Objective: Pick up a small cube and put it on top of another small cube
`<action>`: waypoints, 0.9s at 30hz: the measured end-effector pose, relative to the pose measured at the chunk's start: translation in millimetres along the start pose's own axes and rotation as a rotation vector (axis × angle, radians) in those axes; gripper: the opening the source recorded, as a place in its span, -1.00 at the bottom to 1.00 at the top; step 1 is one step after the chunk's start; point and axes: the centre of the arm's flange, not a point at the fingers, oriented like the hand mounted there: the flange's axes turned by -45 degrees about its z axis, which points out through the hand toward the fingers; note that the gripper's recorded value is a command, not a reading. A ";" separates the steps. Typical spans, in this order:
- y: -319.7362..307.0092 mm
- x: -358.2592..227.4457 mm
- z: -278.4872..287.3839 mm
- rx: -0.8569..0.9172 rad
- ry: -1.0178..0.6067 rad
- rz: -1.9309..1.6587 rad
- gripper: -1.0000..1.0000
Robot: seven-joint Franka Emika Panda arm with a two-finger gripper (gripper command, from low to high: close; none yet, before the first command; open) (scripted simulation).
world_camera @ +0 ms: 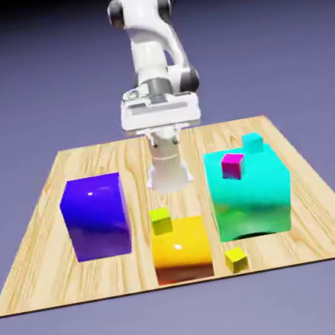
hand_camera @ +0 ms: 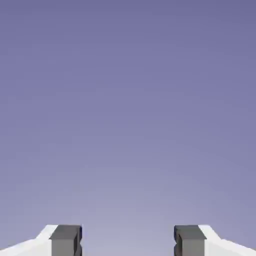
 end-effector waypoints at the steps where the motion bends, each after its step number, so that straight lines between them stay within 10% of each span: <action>1: -4.5 5.6 9.3 0.002 -0.039 -0.014 0.00; 27: -135.7 24.3 262.3 0.035 -0.993 -0.275 0.00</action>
